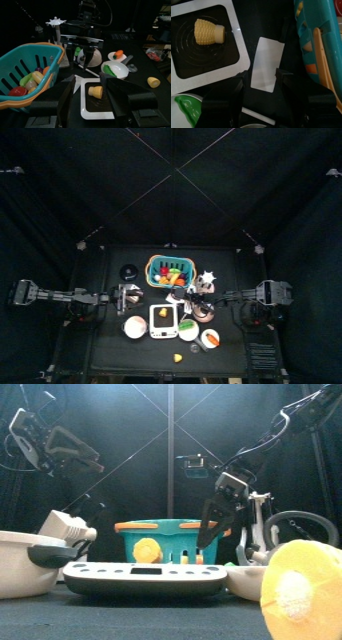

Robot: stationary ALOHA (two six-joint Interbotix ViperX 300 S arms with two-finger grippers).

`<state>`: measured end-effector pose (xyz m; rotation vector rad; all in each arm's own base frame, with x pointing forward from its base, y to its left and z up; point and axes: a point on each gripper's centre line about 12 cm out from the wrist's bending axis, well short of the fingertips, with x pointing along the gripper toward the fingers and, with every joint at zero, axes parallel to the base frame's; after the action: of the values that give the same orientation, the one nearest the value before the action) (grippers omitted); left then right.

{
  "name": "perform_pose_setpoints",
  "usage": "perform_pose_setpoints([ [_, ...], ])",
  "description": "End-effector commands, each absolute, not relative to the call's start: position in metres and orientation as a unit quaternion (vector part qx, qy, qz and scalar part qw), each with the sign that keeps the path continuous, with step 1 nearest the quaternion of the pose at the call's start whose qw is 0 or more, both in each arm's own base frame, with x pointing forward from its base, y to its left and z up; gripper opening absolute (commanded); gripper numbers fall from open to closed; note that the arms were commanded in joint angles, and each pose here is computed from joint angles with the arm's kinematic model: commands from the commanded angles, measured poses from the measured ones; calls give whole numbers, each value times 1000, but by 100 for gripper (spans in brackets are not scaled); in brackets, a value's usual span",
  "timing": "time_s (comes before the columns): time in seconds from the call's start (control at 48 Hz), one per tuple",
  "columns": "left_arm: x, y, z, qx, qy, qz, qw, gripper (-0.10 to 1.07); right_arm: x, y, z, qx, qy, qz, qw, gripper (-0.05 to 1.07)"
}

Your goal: Grab corn bottom

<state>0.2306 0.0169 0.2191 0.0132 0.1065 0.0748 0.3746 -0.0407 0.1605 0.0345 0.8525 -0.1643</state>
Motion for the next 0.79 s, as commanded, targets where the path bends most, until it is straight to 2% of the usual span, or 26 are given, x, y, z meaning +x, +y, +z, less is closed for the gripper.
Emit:
perform_pose_setpoints([
  [0.0,233,18,223,5,48,39,998,82,384,-30,186,3,377,-63,924,84],
  [0.229,233,18,223,5,49,39,998,82,407,4,192,-8,356,-22,934,84],
  [0.396,233,18,223,5,49,39,998,82,422,7,185,28,320,-11,947,84],
  [0.562,233,18,222,5,50,39,998,82,433,-12,168,96,311,-43,945,86],
  [0.771,232,18,222,5,51,39,998,82,442,-17,151,98,326,-50,939,102],
])
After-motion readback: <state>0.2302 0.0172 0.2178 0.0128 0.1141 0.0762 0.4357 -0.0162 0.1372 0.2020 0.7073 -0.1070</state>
